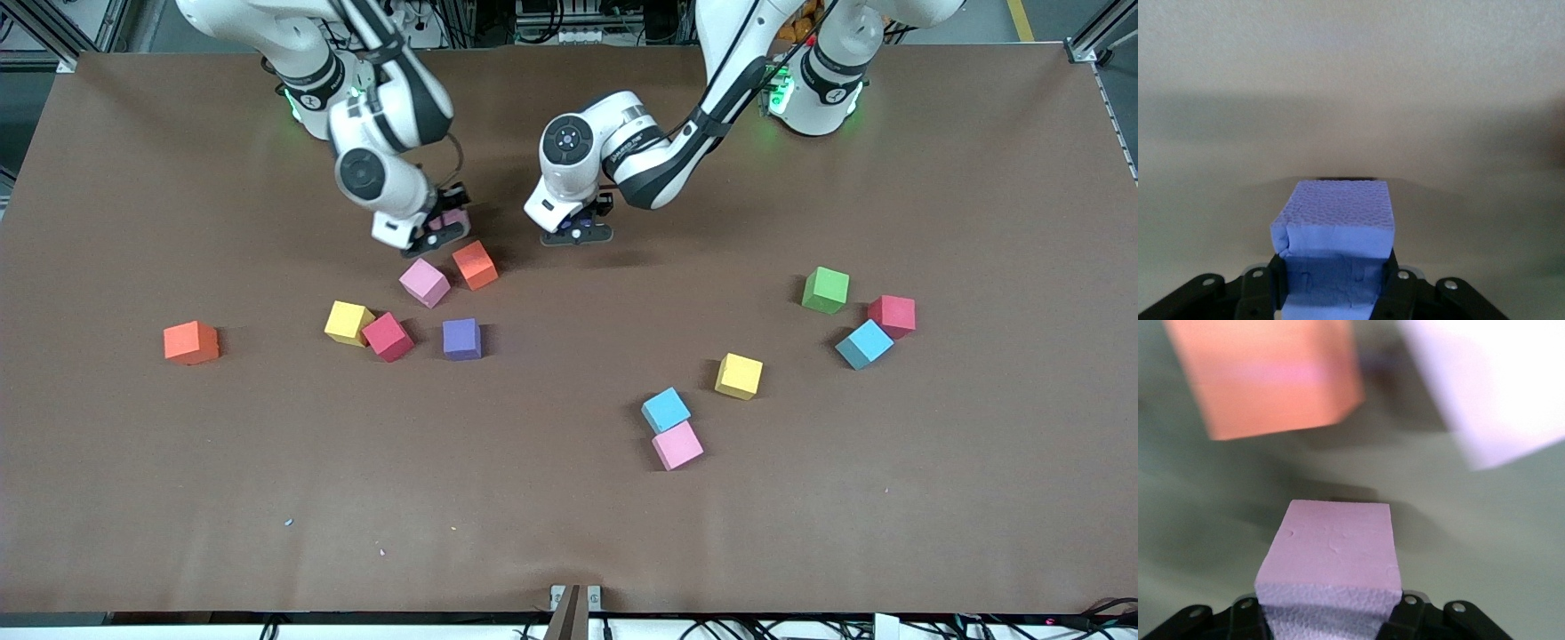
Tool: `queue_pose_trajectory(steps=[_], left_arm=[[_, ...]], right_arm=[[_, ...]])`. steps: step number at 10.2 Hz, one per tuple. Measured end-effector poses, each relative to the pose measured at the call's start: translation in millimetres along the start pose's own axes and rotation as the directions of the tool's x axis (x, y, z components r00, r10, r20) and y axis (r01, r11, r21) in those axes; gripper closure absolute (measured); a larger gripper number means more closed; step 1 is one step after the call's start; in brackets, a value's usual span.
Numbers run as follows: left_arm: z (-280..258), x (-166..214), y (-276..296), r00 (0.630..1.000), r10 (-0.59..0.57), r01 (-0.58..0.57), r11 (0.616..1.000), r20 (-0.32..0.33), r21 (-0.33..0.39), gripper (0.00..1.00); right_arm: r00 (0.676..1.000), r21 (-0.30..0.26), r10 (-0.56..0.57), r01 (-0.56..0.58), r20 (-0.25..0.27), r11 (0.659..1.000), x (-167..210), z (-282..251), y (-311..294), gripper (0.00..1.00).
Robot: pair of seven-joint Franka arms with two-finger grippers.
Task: Arrange 11 blocks into digit 3
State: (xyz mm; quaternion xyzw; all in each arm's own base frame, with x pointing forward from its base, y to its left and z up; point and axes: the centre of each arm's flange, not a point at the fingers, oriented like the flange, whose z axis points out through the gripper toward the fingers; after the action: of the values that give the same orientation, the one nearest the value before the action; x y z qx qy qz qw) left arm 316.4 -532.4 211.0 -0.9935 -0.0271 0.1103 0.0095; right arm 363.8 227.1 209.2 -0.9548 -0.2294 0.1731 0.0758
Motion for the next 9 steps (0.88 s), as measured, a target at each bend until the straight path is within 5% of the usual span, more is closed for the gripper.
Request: queue_pose_trajectory(steps=[3, 6, 9], left_arm=[[10, -10, 5, 1.000, 0.004, -0.004, 1.000, 0.009, 0.012, 0.46], [12, -14, 7, 1.000, 0.003, -0.003, 1.000, 0.010, 0.015, 0.45], [10, -19, 12, 1.000, 0.014, -0.014, 1.000, 0.006, 0.010, 0.09]], right_arm=[[0.976, -0.065, -0.214, 0.217, 0.051, 0.974, -7, -40, 50, 0.41], [0.915, -0.137, -0.397, 0.403, 0.068, 0.905, -11, -70, 43, 0.41], [0.819, -0.234, -0.558, 0.573, 0.133, 0.785, -6, -86, 29, 0.41]])
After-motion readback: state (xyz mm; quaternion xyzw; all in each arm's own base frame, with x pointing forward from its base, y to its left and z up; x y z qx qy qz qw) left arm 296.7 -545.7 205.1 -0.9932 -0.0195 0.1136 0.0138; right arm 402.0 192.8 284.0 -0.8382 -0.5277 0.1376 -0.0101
